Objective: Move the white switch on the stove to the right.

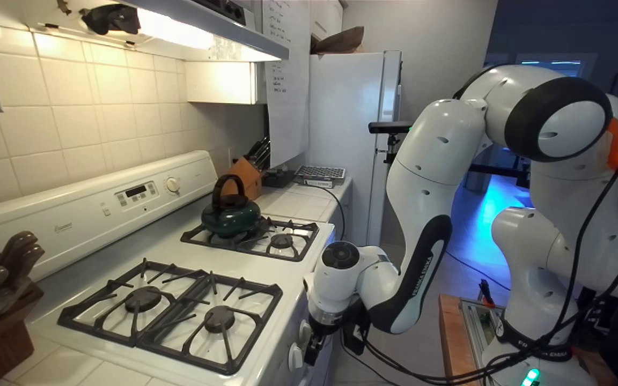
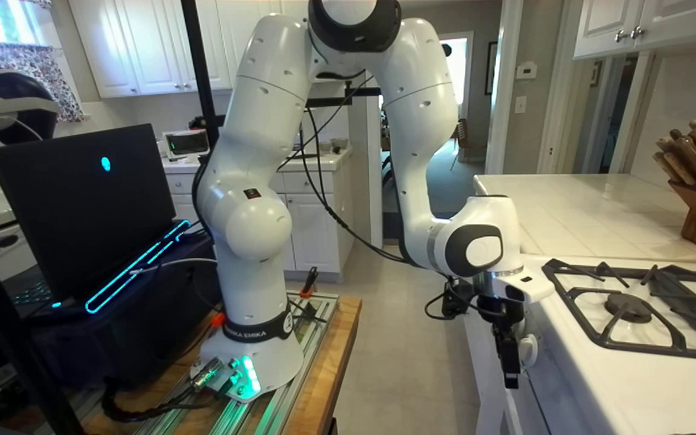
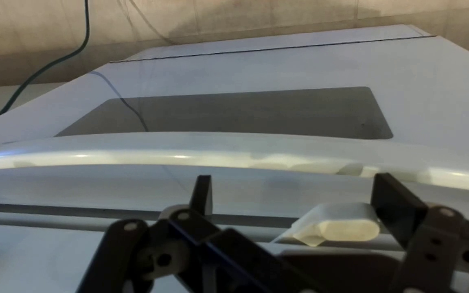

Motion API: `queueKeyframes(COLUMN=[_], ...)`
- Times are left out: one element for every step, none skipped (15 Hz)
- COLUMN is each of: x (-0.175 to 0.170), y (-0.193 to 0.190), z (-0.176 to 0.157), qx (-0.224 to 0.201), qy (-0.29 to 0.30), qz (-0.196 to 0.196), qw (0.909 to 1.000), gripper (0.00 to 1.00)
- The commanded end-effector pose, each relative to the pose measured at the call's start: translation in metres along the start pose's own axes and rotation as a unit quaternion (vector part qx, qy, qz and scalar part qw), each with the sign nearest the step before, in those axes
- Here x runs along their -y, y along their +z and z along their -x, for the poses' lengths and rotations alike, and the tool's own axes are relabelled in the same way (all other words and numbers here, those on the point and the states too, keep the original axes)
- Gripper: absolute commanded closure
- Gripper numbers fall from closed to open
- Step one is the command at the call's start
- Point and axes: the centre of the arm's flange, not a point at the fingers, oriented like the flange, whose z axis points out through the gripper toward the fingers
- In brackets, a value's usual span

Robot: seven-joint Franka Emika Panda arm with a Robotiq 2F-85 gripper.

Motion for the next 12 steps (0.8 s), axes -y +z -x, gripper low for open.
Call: queueKeyframes(x=[-0.003,-0.0027,-0.0024,-0.0033,-0.0046,-0.0045,-0.0054,-0.0049,-0.0051,-0.006,-0.006,-0.0046], y=[-0.0067,-0.0071,-0.007,-0.0073,-0.0075,-0.0075,-0.0078,-0.0066,-0.006,-0.0061,-0.0059,-0.0063], z=[-0.0143,-0.0135,-0.0145,-0.0177,-0.0194,-0.0184,-0.0186,-0.018,-0.018,-0.0185,-0.0184,-0.0177], qx=[-0.043,-0.048,-0.045,-0.047,-0.051,-0.05,-0.048,-0.045,-0.042,-0.04,-0.039,-0.039], qy=[0.036,0.035,0.027,0.03,0.034,0.034,0.034,0.034,0.033,0.033,0.034,0.034], qz=[-0.014,-0.016,-0.019,-0.022,-0.021,-0.022,-0.022,-0.022,-0.02,-0.019,-0.019,-0.02], qw=[0.9983,0.9981,0.9984,0.9982,0.9979,0.9979,0.998,0.9982,0.9984,0.9984,0.9985,0.9984], gripper=[0.0,0.0,0.0,0.0,0.0,0.0,0.0,0.0,0.0,0.25,0.28,0.33])
